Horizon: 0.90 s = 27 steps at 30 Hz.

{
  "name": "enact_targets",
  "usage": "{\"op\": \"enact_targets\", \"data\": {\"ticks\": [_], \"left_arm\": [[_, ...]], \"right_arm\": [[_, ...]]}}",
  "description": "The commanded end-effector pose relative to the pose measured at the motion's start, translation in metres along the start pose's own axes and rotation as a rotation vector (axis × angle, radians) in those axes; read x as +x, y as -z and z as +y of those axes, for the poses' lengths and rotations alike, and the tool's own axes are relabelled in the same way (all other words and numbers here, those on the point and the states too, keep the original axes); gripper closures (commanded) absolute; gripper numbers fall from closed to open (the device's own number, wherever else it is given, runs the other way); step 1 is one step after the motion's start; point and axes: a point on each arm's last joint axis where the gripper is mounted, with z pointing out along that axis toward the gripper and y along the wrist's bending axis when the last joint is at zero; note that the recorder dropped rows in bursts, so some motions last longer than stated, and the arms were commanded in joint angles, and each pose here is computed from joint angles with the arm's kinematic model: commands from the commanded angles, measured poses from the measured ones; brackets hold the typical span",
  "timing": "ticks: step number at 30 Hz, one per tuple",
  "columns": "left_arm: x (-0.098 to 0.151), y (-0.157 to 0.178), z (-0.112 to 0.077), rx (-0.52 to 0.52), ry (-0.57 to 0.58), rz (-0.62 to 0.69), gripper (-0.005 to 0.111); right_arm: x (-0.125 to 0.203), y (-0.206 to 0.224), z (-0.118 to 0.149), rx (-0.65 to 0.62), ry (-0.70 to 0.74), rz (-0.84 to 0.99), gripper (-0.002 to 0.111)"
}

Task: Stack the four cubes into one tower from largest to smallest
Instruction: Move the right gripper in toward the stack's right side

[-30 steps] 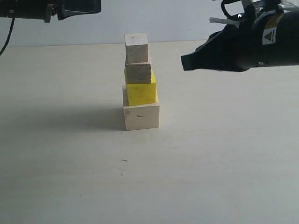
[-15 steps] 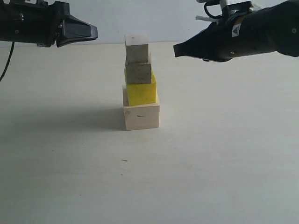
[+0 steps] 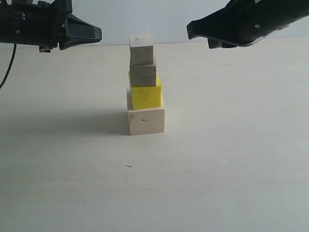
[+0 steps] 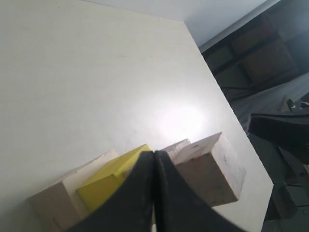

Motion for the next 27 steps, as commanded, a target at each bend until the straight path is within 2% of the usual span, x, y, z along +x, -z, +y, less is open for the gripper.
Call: {"op": "enact_targets", "data": {"ticks": [1, 3, 6, 10, 13, 15, 19, 25, 27], "left_arm": [[0.001, 0.000, -0.007, 0.037, -0.003, 0.013, 0.107], [0.003, 0.000, -0.009, 0.064, -0.003, 0.025, 0.107], [0.005, 0.001, -0.013, 0.110, -0.002, 0.051, 0.107], [0.011, 0.002, -0.015, 0.129, 0.017, 0.067, 0.107], [0.015, 0.004, -0.011, 0.077, 0.029, 0.051, 0.107], [0.019, 0.005, -0.007, 0.032, 0.053, 0.037, 0.107], [0.028, 0.005, -0.003, 0.007, 0.091, 0.045, 0.107], [0.032, 0.005, -0.005, 0.040, 0.106, 0.064, 0.107], [0.032, 0.005, -0.006, 0.048, 0.110, 0.062, 0.107]], "right_arm": [[-0.009, 0.017, 0.007, -0.074, 0.083, 0.042, 0.108], [-0.010, 0.018, 0.015, -0.192, 0.090, 0.031, 0.108], [-0.013, 0.012, 0.011, -0.291, 0.054, 0.020, 0.108], [-0.016, 0.003, -0.021, -0.250, -0.044, 0.032, 0.108], [-0.018, -0.001, -0.045, -0.242, -0.108, 0.021, 0.108], [-0.018, -0.006, -0.053, -0.298, -0.148, 0.020, 0.108], [-0.016, -0.028, -0.053, -0.466, -0.194, 0.025, 0.108], [-0.003, -0.071, -0.056, -0.518, -0.261, 0.092, 0.108], [-0.001, -0.078, -0.053, -0.584, -0.279, 0.102, 0.108]]}}
